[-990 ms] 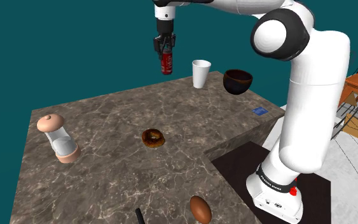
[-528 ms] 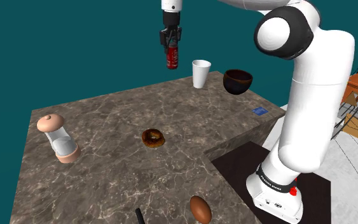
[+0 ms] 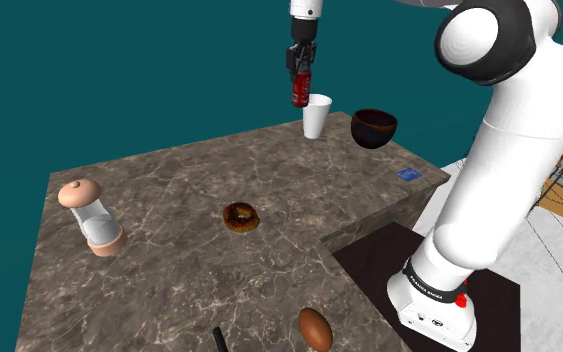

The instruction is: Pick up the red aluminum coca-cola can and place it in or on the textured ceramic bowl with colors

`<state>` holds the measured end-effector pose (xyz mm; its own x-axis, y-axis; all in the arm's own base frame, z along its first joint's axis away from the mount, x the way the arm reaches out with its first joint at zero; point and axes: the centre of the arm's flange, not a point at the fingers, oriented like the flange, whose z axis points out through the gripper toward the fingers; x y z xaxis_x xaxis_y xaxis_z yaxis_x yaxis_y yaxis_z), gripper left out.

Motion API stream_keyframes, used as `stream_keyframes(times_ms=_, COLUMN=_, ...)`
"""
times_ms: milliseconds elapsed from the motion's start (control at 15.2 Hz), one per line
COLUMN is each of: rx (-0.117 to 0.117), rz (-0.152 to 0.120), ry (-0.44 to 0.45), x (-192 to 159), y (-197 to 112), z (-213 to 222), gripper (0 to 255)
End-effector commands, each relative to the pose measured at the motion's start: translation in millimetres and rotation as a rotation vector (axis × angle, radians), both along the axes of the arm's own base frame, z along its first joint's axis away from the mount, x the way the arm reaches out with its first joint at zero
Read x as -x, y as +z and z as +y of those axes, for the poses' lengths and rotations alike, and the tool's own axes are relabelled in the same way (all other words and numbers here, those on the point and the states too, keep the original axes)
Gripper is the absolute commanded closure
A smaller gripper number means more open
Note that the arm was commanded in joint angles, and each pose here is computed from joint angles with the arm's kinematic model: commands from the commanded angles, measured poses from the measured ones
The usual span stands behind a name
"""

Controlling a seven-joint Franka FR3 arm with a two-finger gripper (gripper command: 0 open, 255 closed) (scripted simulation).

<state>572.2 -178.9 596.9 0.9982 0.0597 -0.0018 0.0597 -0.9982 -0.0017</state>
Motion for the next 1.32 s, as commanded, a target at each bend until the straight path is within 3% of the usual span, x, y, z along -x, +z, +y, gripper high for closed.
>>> stream_keyframes(times_ms=0, rx=0.0, rz=-0.001, ry=0.001, x=18, y=4, z=-21, gripper=255)
stream_keyframes(times_ms=1254, rx=0.0, rz=-0.001, ry=0.001, x=169, y=18, z=-221, gripper=255)
